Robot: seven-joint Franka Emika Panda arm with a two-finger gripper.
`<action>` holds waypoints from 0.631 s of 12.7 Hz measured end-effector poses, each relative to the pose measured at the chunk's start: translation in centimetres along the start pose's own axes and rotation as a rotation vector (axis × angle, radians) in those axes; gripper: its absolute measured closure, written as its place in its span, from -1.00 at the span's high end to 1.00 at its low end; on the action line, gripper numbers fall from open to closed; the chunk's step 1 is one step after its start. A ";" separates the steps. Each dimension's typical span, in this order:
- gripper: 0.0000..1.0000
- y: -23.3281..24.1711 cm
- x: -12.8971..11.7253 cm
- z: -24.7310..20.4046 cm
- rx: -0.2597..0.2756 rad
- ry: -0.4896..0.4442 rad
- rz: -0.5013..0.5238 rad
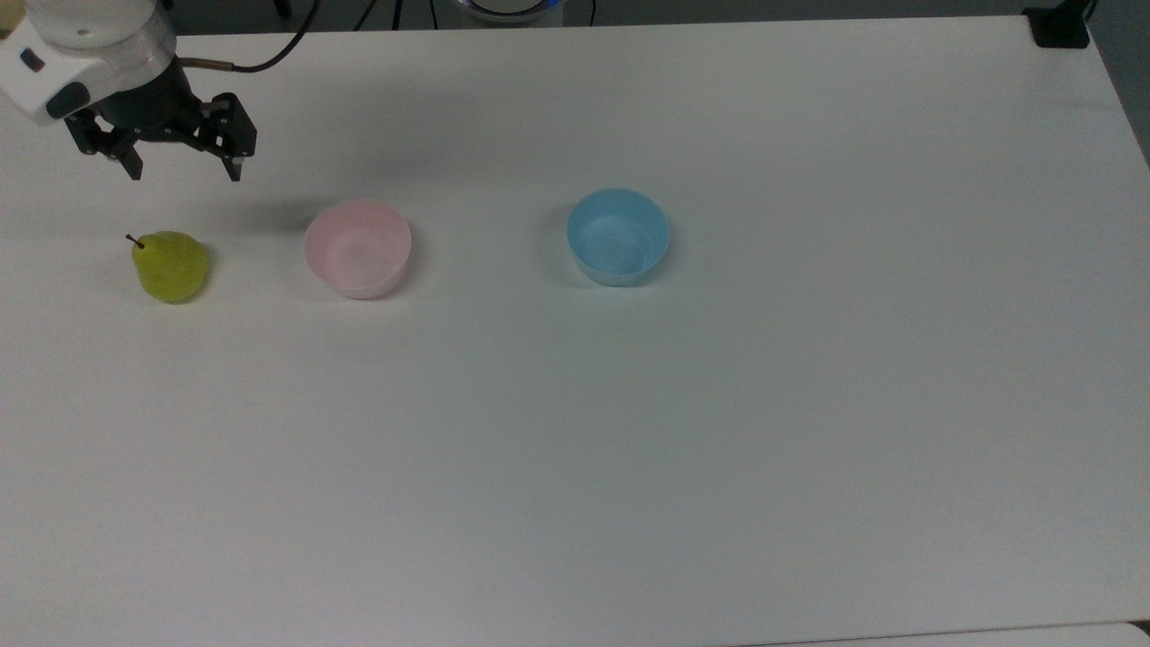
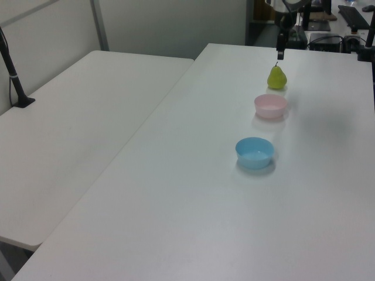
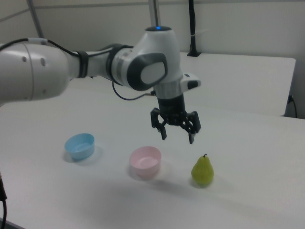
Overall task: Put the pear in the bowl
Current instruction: 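Lower the gripper around the pear and close it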
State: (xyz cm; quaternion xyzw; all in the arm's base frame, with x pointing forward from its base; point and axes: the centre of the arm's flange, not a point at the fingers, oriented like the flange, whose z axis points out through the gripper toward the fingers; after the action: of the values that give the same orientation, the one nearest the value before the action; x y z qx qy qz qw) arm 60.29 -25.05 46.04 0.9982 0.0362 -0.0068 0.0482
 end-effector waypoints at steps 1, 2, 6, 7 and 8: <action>1.00 0.7 0.3 1.4 -0.003 0.000 -0.005; 1.00 1.5 0.6 2.4 -0.015 0.010 -0.009; 1.00 4.3 0.7 6.9 -0.054 -0.004 -0.018; 1.00 4.7 0.9 7.8 -0.063 0.002 -0.020; 1.00 4.9 1.0 8.8 -0.063 0.001 -0.023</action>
State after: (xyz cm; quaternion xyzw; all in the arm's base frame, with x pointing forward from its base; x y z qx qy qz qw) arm 61.58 -30.71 37.71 0.9957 0.0479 -0.0059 0.0794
